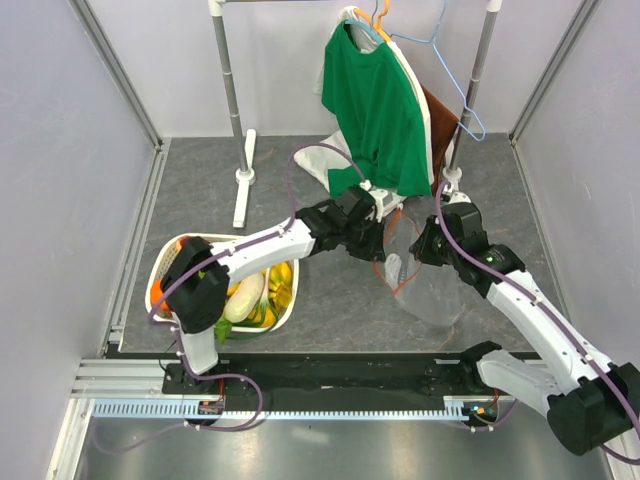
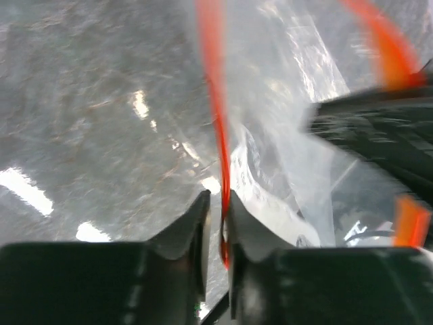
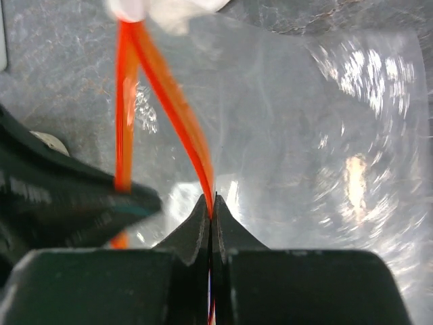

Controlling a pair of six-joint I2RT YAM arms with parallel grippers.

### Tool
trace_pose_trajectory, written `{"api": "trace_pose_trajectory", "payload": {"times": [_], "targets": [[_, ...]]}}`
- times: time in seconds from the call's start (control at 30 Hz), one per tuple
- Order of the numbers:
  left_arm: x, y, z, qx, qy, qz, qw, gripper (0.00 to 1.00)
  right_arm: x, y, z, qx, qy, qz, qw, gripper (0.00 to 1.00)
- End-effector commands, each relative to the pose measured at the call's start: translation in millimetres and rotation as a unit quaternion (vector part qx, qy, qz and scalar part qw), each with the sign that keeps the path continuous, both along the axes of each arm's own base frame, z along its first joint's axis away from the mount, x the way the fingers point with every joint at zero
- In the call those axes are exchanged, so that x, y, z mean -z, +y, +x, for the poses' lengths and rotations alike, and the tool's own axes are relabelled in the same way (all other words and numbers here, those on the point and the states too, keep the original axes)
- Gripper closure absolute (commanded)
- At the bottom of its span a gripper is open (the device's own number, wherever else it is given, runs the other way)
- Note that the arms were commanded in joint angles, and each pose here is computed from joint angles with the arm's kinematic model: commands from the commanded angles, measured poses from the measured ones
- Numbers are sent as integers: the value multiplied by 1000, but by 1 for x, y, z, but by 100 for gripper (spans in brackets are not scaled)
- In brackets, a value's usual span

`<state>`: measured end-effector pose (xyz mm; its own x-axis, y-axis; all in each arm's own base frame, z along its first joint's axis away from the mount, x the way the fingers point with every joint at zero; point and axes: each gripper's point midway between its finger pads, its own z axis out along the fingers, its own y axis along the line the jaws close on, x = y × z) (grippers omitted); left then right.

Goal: Place the food in the zip-top bag and seal the zipper
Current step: Open the zipper of the food storage bag.

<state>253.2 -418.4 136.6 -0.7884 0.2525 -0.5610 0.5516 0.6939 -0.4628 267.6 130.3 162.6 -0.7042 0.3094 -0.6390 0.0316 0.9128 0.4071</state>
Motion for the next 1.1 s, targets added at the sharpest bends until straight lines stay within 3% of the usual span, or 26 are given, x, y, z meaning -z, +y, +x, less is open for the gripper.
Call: {"api": "trace_pose_trajectory", "payload": {"times": [0.0, 0.07, 0.3, 0.43, 0.53, 0.77, 0.8, 0.97, 1.07], "targets": [[-14, 34, 12, 2, -10, -11, 1000, 87, -41, -10, -1, -30, -47, -44, 997, 100], [-18, 51, 13, 6, -13, -14, 1000, 98, -45, -18, -7, -31, -45, -64, 996, 100], [-2, 89, 16, 19, 8, 9, 1000, 98, -61, -30, -24, -68, -67, -104, 990, 100], [5, 89, 13, 33, 18, 11, 999, 98, -59, -31, -29, -86, -64, -117, 987, 100], [-2, 76, 7, 57, 33, -19, 998, 97, -53, -18, -27, -97, -53, -85, 990, 100], [-54, 69, -7, 115, -5, -102, 988, 53, -33, 2, -15, -97, -35, -44, 994, 100], [-69, 77, -11, 123, -8, -118, 985, 44, -31, 2, -14, -96, -34, -42, 994, 100], [-99, 116, -18, 124, -52, -116, 984, 25, -13, 3, -16, -96, -25, -40, 994, 100], [-126, 154, -15, 106, -100, -126, 981, 7, -10, 4, -16, -93, -24, -35, 995, 100]]}}
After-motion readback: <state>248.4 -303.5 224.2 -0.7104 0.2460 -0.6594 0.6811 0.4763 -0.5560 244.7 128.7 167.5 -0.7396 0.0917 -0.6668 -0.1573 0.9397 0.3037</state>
